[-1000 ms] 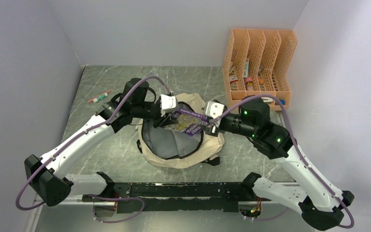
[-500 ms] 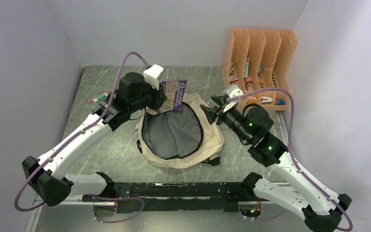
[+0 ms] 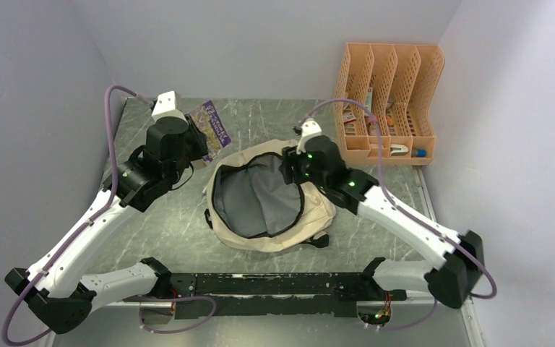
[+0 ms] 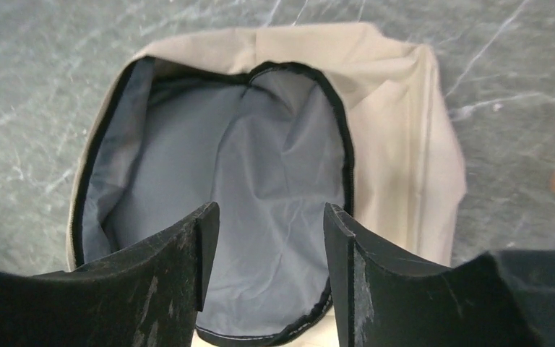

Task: Pack the student bag
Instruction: Place the book in the student bag.

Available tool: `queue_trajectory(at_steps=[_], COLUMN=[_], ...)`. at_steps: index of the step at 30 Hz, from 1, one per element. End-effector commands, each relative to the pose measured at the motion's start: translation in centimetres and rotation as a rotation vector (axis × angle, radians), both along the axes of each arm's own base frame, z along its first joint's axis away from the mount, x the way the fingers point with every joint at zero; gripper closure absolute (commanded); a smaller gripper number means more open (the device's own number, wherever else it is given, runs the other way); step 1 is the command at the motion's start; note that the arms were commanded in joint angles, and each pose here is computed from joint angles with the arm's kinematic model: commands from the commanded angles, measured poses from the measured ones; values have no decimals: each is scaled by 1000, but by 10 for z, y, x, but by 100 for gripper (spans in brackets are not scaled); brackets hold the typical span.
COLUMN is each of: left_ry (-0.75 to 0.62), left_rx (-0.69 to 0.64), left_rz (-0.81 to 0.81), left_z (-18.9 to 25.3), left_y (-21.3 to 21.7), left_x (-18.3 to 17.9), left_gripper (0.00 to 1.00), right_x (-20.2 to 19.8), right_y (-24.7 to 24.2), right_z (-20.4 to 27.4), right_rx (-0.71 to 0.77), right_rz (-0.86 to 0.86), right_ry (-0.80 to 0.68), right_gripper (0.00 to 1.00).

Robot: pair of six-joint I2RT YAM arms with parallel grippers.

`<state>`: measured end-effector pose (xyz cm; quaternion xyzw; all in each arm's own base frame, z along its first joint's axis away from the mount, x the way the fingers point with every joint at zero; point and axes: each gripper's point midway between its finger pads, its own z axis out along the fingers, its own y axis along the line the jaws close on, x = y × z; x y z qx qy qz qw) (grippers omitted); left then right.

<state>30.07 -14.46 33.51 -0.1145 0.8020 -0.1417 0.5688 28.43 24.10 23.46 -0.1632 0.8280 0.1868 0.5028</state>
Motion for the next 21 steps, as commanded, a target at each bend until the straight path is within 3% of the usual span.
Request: queue_trajectory(at_steps=[1,7,21], left_ry=[-58,-78,-114], left_rx=[-44,-23,1], left_rz=[154,190,197], left_z=[19,25,34], left_y=[30,44,51], left_x=[-3,-10,-12], left_gripper=[95,95,95], right_x=[-6,-11,-9], right_y=[31,71,92], right_z=[-30,-73,-143], right_rx=[-110,-266,-568], right_rz=[104,172,151], right_ry=[110,165,161], right_gripper=[40,35,32])
